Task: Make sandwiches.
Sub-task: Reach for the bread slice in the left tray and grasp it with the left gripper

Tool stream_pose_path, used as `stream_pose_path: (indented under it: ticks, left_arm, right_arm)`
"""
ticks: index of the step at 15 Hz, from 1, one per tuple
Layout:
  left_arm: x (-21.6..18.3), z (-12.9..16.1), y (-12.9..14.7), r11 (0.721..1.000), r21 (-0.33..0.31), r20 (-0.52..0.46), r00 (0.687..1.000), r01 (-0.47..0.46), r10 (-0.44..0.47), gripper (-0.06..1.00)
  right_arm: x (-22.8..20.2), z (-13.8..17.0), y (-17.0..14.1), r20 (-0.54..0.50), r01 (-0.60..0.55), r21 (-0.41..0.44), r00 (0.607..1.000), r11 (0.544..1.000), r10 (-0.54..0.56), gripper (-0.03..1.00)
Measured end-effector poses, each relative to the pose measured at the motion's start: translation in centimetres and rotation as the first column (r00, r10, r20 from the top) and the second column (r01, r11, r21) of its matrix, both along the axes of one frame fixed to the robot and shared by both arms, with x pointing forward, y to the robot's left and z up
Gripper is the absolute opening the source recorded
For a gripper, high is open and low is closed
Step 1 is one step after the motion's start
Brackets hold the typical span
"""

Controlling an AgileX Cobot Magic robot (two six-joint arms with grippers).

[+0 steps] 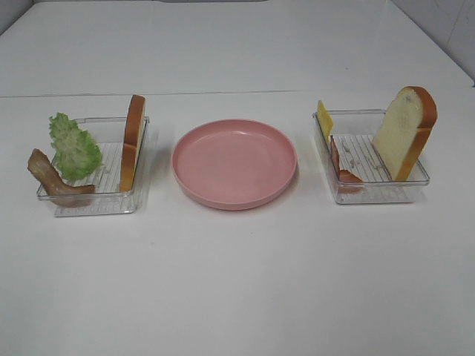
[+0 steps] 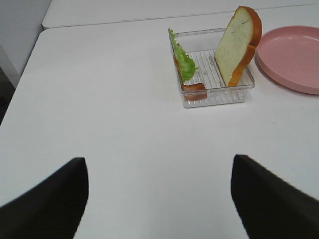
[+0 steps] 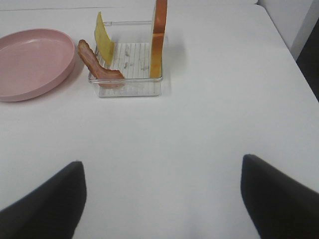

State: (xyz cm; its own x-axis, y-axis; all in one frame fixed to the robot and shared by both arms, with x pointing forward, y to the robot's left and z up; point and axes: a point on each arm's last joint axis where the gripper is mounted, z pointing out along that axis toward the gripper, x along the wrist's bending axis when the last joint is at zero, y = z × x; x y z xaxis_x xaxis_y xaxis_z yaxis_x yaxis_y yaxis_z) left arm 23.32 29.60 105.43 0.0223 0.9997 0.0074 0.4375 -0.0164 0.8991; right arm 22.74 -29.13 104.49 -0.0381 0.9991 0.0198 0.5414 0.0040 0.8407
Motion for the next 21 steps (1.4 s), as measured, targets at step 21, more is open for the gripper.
stream_pose_path:
  ticks: [21]
  left_arm:
    - [3.1,5.4,0.1,1.0,-0.008,0.03,1.0,0.005,-0.004,0.75]
  right_arm:
    - [0.0,0.0,0.0,0.0,0.0,0.0,1.0,1.0,0.0,0.8]
